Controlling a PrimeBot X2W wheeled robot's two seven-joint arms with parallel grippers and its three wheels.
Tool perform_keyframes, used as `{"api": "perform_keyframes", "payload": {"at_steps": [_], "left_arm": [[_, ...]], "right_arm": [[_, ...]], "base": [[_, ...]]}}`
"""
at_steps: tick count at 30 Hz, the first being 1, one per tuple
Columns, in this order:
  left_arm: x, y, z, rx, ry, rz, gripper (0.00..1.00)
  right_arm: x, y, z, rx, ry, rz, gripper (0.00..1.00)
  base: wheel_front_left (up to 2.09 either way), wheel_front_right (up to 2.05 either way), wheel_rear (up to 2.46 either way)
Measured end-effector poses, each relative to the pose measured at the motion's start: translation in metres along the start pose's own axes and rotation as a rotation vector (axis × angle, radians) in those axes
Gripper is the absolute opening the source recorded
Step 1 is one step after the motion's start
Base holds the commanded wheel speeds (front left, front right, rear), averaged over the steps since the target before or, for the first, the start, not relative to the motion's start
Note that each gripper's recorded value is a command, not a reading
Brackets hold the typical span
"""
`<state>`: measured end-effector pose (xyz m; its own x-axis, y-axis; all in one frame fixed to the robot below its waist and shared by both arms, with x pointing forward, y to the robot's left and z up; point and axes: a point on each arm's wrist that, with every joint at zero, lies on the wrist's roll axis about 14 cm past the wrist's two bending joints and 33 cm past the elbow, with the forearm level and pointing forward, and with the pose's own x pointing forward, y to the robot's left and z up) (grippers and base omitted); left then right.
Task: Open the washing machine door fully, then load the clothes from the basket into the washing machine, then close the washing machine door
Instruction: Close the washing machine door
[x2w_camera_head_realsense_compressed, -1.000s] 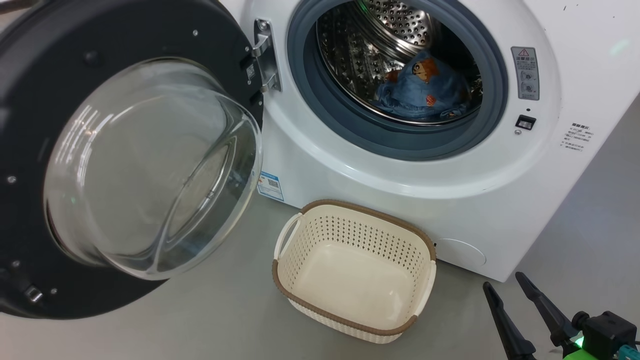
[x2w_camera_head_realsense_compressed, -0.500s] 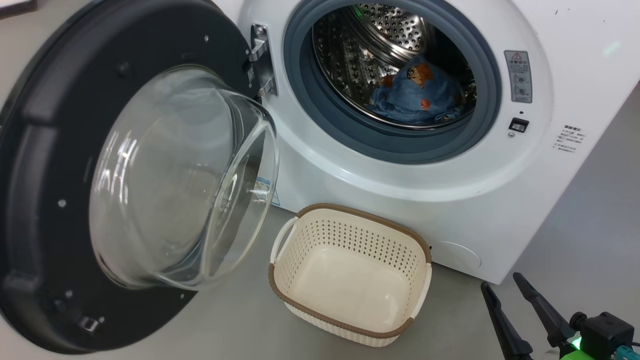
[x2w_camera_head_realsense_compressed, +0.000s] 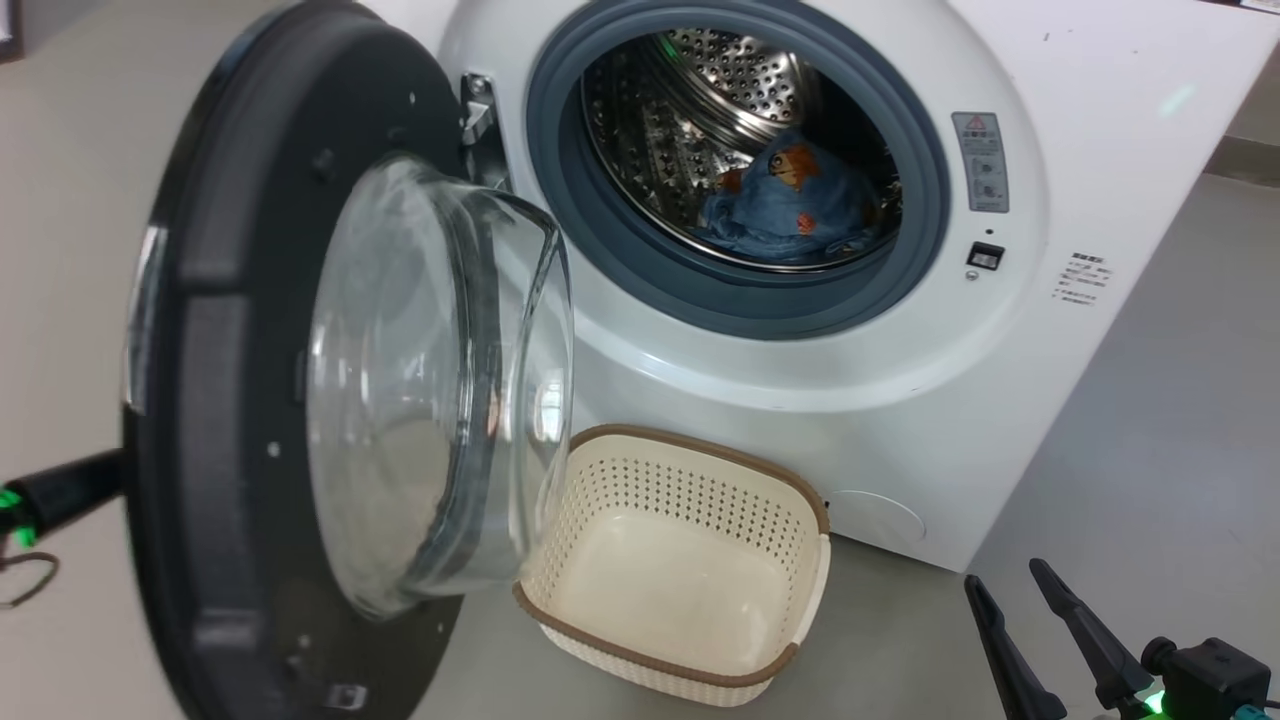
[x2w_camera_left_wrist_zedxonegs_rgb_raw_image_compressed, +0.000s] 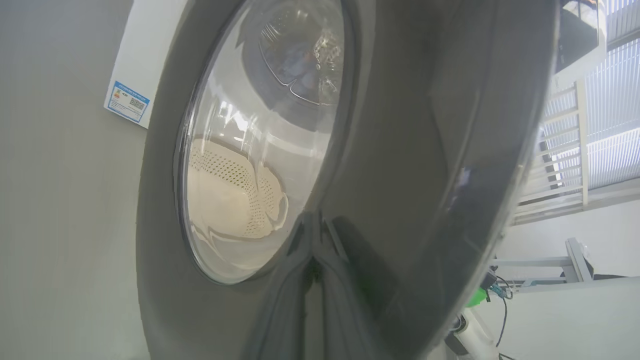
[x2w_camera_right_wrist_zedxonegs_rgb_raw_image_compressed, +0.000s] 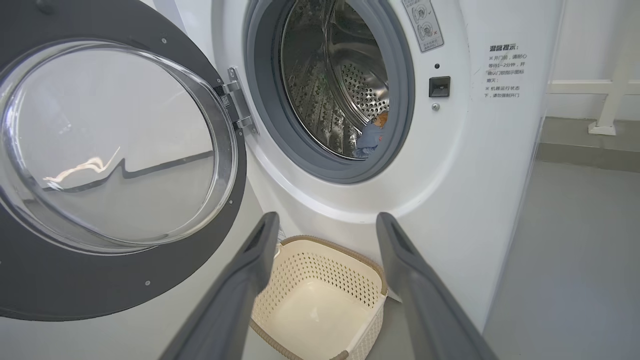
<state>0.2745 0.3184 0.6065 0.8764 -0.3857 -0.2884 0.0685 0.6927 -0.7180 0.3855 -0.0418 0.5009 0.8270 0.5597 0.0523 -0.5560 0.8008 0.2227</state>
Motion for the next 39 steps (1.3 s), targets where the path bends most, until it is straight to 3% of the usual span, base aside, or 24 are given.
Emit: {"api": "perform_keyframes", "payload": {"at_steps": [16,26,39], "left_arm": [[0.090,-0.096,-0.040,0.151,0.185,-0.293,0.00],[0.154,-0.134,-0.044,0.207,0.221,-0.369,0.00],[0.243,-0.163,-0.040,0.183,0.210,-0.422,0.00]], "right_arm": [[-0.023,-0.031,0.005,0.000,-0.019,-0.114,1.00],[-0.029,-0.055,0.007,0.007,-0.036,-0.188,1.00],[-0.043,-0.098,0.011,0.001,-0.054,-0.316,1.00]], "base": [[0.00,0.00,0.00],[0.00,0.00,0.00],[0.00,0.00,0.00]]}}
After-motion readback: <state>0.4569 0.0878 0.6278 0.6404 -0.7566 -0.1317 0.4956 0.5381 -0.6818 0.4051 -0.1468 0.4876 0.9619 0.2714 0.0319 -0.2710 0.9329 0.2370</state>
